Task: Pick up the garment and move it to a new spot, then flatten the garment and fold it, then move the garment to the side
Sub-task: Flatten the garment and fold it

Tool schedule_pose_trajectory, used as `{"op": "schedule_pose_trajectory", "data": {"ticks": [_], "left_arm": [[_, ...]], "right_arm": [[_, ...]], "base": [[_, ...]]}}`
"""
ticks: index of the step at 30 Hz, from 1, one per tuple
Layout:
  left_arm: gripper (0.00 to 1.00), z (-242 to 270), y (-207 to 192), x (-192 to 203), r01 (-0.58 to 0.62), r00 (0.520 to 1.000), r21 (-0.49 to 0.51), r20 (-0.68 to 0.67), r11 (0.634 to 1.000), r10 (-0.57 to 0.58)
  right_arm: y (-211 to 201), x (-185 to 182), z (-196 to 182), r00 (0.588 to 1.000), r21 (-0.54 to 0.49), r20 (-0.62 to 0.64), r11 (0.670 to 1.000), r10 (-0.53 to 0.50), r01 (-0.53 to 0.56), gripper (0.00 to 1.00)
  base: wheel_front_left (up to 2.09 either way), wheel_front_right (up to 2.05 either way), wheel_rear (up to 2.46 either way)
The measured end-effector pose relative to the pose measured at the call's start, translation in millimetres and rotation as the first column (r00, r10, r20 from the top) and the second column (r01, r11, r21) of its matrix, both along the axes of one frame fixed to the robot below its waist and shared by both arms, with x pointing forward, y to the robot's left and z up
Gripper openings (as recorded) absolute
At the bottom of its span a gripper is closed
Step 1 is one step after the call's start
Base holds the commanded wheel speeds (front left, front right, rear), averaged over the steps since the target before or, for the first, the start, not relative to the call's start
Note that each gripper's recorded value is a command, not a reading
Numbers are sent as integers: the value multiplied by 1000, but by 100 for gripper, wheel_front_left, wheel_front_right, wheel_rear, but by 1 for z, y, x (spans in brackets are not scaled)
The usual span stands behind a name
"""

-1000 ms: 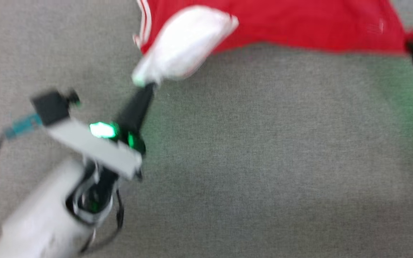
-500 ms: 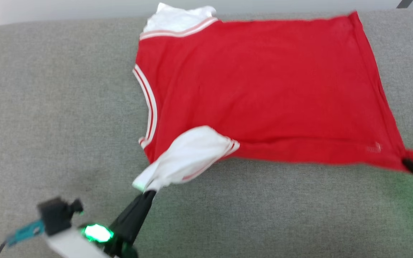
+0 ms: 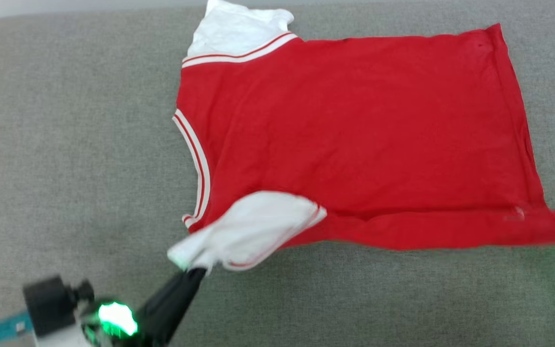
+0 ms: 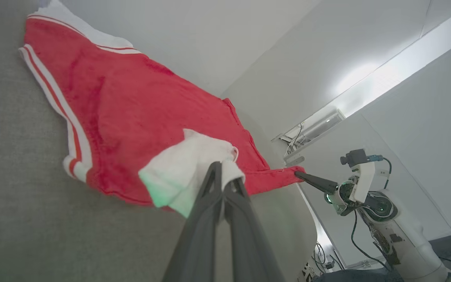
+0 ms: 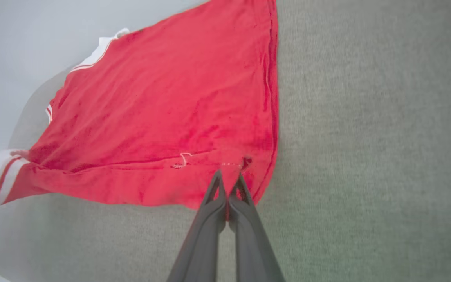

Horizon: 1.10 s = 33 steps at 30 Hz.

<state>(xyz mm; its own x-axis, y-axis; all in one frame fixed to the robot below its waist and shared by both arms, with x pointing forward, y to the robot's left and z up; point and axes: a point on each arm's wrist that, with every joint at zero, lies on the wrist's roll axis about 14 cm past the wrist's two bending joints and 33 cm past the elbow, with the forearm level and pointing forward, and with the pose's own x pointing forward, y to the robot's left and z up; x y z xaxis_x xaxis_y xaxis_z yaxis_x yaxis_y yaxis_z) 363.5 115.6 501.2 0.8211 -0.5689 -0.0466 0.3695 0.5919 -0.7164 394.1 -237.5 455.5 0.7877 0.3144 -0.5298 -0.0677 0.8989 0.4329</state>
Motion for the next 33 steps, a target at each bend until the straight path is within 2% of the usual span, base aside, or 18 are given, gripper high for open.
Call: {"op": "schedule_pose_trajectory", "data": {"ticks": [9,13,20,28,31,33], "left_arm": [[0,30,-4,70,56,991,46,118,997,-61],[0,35,0,104,31,990,36,133,999,-35],[0,-5,13,142,-30,998,110,60,993,24],[0,-66,27,157,-79,996,221,-26,972,87],[4,-84,30,159,-58,997,305,-36,951,72],[15,-88,31,162,-54,997,326,-38,944,70]], "right_arm": [[8,68,27,993,5,122,1000,1,-2,0],[4,94,25,991,4,131,1000,-23,22,0],[7,111,-7,998,4,60,999,-35,35,0],[11,116,-44,999,-10,5,999,-50,50,0],[12,118,-51,999,-14,1,999,-49,49,0],[12,119,-53,999,-17,-2,999,-46,46,0]], "base": [[0,0,0],[0,0,0],[0,0,0],[0,0,0],[0,0,0],[0,0,0]]}}
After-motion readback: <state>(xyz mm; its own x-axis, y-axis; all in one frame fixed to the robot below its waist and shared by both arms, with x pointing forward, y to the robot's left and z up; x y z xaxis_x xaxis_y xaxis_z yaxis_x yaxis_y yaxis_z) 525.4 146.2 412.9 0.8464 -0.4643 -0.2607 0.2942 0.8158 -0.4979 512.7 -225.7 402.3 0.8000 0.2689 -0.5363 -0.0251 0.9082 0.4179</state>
